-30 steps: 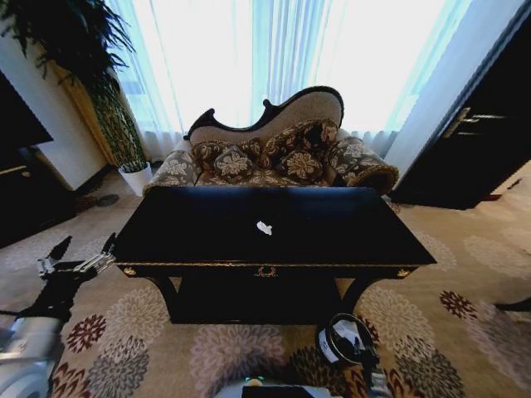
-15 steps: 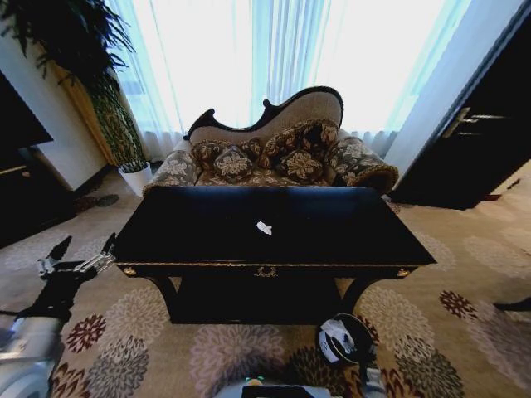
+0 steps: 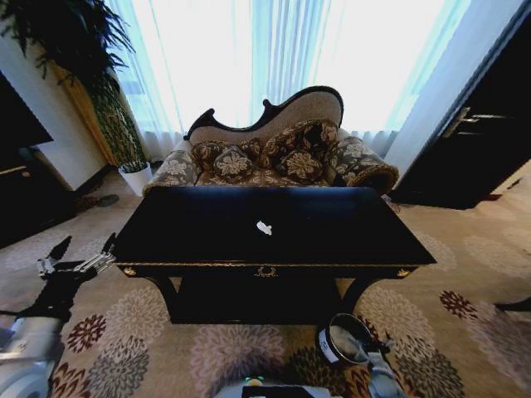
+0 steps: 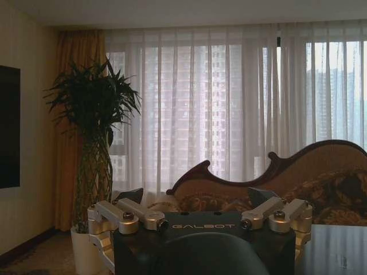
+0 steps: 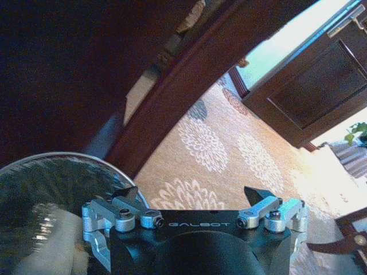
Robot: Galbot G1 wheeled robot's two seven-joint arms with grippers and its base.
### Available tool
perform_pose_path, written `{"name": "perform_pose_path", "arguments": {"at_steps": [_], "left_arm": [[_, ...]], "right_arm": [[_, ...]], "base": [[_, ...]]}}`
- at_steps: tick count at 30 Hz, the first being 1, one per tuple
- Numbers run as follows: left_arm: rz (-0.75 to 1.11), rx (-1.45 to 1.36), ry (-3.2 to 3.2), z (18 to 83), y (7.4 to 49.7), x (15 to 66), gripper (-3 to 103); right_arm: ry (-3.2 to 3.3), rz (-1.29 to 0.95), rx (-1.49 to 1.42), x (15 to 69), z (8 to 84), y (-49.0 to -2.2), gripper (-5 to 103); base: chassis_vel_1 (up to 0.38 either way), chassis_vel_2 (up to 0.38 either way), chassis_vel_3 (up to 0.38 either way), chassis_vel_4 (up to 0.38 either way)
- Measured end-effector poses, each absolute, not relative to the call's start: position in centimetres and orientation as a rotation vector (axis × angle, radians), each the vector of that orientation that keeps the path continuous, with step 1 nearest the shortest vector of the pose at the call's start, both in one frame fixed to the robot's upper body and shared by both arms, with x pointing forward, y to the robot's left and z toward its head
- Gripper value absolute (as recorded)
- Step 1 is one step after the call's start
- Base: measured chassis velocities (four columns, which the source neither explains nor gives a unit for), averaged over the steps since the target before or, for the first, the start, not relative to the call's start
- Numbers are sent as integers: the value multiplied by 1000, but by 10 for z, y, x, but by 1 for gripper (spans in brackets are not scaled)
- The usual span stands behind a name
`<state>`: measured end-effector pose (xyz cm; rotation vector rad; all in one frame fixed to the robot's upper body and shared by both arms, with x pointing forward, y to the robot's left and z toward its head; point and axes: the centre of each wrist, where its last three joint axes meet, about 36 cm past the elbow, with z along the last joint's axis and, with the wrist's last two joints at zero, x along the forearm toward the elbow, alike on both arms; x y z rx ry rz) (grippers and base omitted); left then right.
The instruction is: Move to the front of the table and place the trash on the table into the trash bin.
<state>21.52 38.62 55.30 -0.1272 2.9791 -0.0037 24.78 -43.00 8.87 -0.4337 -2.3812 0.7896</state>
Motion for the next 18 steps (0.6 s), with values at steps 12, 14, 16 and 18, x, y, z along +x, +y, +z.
{"name": "perform_pose_path", "arguments": {"at_steps": [12,14,16,18], "left_arm": [[-4,-127,2979,553,386,215,100],[-4,-127,2979,553,386,215,100],[-4,-127,2979,553,386,215,100],[-4,-128,2979,553,386,215,100]], "right_arm": [[-2647,402,-326,196,105,-372,100],[-2672,351,-317,188,110,-368,100],[-2722,229,-317,172,125,-359,100],[-2757,137,-333,162,142,-351,100]], "base": [[0,0,0,0],[0,0,0,0],[0,0,0,0],[0,0,0,0]]}}
